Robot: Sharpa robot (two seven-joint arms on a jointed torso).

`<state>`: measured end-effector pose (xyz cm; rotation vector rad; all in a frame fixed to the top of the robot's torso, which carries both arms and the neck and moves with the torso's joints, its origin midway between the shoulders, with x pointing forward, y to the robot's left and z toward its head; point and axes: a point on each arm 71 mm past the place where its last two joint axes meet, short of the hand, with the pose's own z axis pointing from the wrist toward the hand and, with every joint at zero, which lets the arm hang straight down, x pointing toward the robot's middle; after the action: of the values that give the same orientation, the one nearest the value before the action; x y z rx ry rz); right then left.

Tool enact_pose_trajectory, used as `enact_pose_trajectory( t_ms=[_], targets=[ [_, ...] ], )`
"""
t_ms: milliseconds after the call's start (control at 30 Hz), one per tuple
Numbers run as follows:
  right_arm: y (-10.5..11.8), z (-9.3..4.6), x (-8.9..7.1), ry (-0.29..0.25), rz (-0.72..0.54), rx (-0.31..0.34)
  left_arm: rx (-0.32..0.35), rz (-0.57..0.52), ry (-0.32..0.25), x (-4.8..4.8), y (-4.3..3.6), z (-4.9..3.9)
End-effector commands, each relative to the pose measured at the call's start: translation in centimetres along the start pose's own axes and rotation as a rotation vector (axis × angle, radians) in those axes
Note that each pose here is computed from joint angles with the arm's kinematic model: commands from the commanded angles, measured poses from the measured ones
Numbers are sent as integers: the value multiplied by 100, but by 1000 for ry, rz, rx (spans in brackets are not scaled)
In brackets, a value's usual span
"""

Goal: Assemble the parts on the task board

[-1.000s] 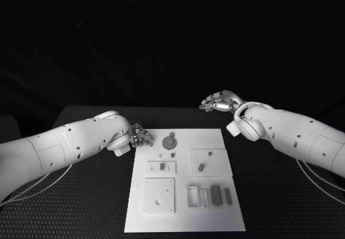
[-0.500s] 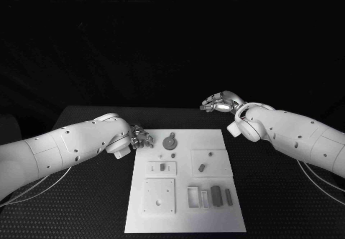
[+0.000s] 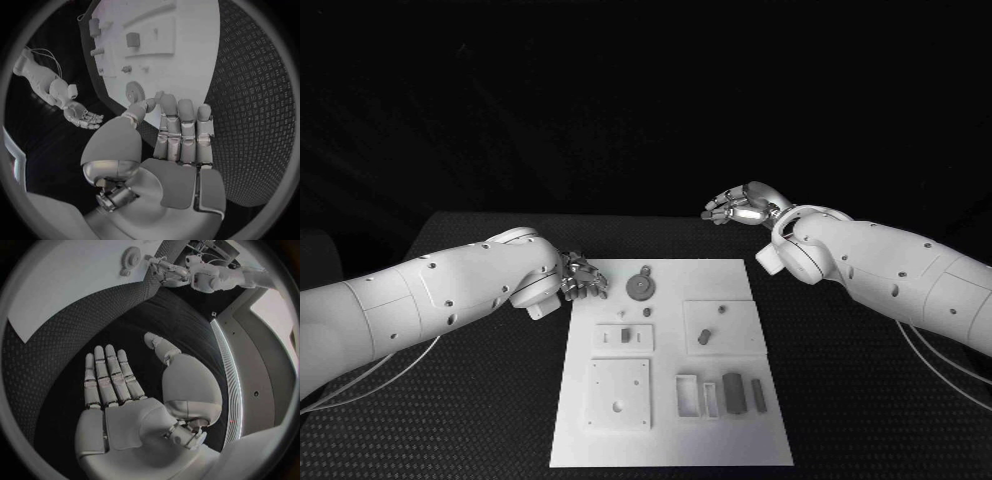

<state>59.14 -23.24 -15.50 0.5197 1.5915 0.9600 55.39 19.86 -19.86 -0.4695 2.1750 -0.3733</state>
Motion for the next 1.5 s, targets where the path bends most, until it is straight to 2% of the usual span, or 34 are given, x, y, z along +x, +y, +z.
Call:
enact_pose_trajectory(
  t_ms=[33, 300, 600, 967, 1133, 1500],
  targets=[
    [10, -2, 3, 1, 1, -12, 9, 0, 25, 8, -22, -41],
    [1, -7, -10, -1, 1, -10, 33, 5, 37, -35, -32, -212],
    [-7, -12, -19, -2, 0, -9, 47, 22, 73, 26, 4, -363],
    [-8, -12, -19, 0, 1, -8, 56, 52, 120, 168, -41, -418],
    [-13, -16, -27, -2, 0, -7, 55, 71, 144, 265, -39, -437],
    [-21, -20, -37, -4, 0, -5, 52, 109, 162, 368, -16, -464]
  ],
)
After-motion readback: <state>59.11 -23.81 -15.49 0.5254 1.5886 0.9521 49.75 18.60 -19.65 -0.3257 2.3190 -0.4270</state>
